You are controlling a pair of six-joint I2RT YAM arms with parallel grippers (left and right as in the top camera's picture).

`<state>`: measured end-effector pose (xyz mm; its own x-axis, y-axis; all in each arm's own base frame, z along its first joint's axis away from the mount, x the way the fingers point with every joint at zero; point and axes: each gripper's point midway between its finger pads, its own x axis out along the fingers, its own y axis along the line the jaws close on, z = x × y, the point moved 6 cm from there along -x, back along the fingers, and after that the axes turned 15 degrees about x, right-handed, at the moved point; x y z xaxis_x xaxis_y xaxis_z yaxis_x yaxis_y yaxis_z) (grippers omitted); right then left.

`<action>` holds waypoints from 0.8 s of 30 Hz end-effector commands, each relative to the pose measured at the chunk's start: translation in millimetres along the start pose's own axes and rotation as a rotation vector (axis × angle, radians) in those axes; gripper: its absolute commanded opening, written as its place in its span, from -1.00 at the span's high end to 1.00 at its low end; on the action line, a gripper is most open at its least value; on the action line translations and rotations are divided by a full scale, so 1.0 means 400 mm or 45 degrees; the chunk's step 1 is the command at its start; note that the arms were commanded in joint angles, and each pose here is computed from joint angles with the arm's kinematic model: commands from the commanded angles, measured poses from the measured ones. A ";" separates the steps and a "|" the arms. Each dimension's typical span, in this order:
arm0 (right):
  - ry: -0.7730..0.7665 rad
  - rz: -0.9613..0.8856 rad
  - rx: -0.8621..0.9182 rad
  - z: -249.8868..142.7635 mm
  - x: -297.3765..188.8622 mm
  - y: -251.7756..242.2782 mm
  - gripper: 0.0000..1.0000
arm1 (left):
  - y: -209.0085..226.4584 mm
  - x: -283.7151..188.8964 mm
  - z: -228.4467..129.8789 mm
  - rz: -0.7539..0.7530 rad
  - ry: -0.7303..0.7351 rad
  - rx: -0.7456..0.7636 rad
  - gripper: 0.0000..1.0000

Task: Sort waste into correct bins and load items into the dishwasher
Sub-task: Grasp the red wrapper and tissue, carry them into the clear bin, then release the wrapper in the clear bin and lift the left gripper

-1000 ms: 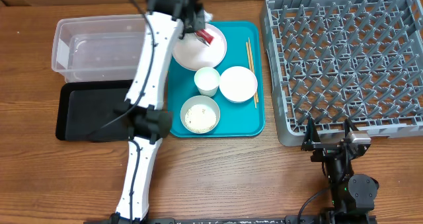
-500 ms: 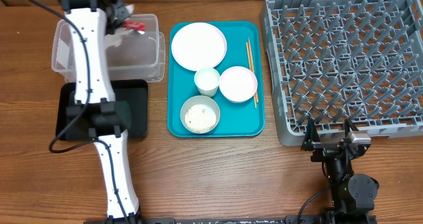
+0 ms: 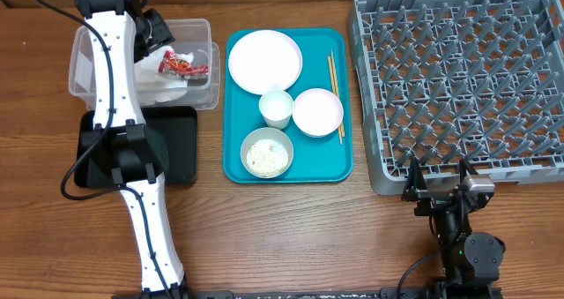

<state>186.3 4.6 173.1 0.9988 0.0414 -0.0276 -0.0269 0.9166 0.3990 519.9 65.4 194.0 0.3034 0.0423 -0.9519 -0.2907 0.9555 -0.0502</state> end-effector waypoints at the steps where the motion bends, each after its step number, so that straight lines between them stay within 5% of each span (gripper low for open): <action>1: -0.010 -0.003 0.001 -0.003 0.000 -0.004 -1.00 | -0.024 -0.091 0.011 -0.077 -0.091 0.097 -0.36; 6: -0.010 -0.003 0.002 -0.003 0.000 -0.004 -1.00 | -0.052 -0.197 -0.019 -0.191 -0.134 0.230 -0.27; 10: -0.010 -0.003 0.002 -0.003 0.000 -0.004 -1.00 | -0.122 -0.303 -0.038 -0.397 -0.224 0.346 -0.40; 24: -0.010 -0.003 0.002 -0.003 0.000 -0.004 -1.00 | -0.304 -0.587 -0.169 -0.517 -0.471 0.623 -0.62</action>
<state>186.3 4.6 173.1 0.9988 0.0414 -0.0279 -0.0268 0.9164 0.3994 435.6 -68.0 386.1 0.5910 -0.2986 -0.7493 0.2660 0.9491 -0.1684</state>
